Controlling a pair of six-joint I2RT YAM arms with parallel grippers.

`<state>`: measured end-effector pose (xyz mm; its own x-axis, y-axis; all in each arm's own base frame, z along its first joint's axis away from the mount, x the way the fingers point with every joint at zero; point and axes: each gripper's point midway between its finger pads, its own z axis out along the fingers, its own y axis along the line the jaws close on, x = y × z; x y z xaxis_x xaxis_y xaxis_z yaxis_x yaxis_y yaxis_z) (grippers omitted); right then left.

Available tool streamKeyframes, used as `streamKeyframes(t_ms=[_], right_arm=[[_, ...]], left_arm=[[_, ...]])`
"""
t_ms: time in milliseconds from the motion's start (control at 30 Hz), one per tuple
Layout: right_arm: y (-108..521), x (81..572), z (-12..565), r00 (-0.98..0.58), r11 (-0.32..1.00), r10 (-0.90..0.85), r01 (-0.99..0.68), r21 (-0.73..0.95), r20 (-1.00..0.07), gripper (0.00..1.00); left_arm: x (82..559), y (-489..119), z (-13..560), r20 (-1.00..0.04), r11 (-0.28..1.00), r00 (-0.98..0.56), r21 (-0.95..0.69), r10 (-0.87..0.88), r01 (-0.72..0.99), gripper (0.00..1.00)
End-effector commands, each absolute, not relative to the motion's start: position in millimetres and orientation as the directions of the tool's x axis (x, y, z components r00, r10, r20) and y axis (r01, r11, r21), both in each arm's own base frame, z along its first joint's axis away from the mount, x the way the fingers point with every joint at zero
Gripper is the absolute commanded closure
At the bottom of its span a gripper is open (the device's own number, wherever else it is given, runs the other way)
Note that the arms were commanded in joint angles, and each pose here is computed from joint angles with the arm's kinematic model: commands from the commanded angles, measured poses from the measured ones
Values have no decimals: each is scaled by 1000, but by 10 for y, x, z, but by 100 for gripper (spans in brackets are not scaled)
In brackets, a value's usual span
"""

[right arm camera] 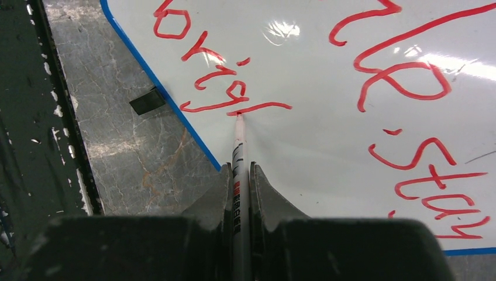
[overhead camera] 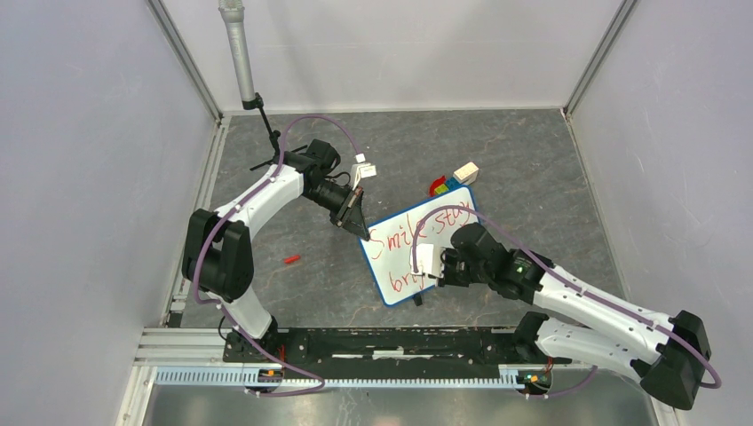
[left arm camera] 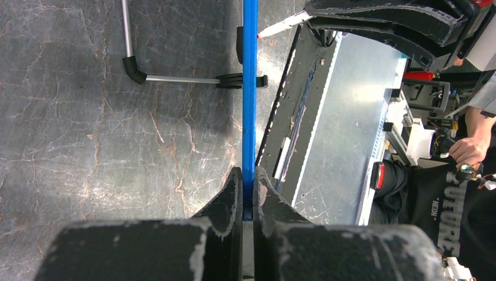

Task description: Write a sentence on the whiteboard

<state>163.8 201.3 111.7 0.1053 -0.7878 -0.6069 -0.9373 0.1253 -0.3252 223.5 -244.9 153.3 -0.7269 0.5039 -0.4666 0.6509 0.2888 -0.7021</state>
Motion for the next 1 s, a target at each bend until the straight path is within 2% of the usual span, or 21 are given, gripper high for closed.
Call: streamKeyframes(t_ms=[0,267,500,967], right_arm=[[2111,1889,1485,129,217,-744,-882,-419,-656,100],[2052,1920,1472,122,228,-759,-870,-436,-640,100],[1887,1935,1348,104,226,-805,-857,-464,-584,100],[1894,1643,1003,132,75,-832,-935,-345,-538,100]], left_arm=[[2312,-2505,1592,-514,256,-698,-682,500,685,98],[2310,-2503,1579,-509,259,-699,-683,501,683,98],[2316,-2502,1570,-508,259,-700,-684,502,682,98],[2323,-2506,1566,-510,259,-698,-682,503,684,98]])
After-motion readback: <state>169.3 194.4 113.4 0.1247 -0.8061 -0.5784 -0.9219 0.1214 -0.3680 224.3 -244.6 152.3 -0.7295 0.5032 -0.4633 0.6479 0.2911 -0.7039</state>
